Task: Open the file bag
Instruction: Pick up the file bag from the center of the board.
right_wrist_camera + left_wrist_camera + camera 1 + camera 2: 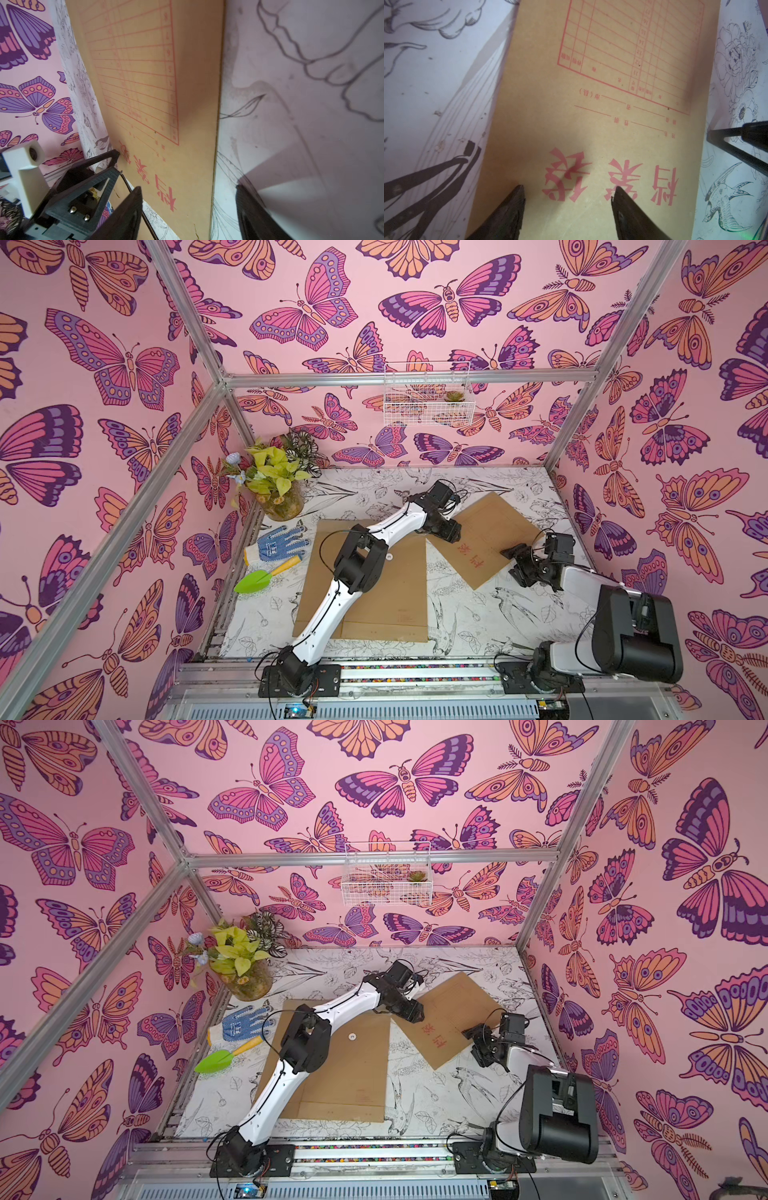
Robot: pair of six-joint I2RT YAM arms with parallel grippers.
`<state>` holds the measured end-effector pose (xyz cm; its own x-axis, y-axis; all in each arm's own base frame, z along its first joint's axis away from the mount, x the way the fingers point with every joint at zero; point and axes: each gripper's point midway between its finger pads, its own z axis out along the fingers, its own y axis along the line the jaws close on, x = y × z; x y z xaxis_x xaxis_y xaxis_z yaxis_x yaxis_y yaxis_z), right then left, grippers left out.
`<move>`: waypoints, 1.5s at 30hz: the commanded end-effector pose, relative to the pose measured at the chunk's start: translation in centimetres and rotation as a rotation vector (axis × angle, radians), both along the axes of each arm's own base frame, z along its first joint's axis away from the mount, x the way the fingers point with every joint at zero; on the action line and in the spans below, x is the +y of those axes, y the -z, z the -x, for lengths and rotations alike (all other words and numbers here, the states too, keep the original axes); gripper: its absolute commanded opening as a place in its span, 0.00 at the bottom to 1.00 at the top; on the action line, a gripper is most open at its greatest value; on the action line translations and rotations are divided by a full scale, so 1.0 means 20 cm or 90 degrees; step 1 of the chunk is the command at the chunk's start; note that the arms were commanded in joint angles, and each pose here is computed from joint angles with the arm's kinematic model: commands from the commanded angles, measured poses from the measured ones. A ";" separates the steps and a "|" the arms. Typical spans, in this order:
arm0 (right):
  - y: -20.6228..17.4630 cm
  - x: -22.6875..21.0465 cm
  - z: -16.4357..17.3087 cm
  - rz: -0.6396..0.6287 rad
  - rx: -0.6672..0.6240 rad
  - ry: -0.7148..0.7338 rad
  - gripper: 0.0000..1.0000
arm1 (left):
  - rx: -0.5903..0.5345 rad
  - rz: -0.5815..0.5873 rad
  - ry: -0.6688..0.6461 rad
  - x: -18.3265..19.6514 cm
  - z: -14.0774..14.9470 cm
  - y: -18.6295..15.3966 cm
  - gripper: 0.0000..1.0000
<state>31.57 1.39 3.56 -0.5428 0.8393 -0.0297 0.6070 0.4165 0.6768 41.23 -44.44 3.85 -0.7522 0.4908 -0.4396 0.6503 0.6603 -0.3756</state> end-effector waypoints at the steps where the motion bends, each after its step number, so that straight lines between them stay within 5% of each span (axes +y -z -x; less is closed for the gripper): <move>1: 0.07 0.01 0.03 -0.020 0.019 0.003 0.72 | 0.047 -0.036 0.017 0.04 0.09 0.15 0.69; 28: -0.17 0.10 -0.10 -0.089 -0.151 -0.050 0.61 | 0.065 -0.060 0.029 0.07 0.15 0.23 0.70; 45: -0.16 0.08 -0.06 -0.060 -0.114 -0.055 0.04 | 0.015 -0.072 0.028 0.09 0.10 0.12 0.71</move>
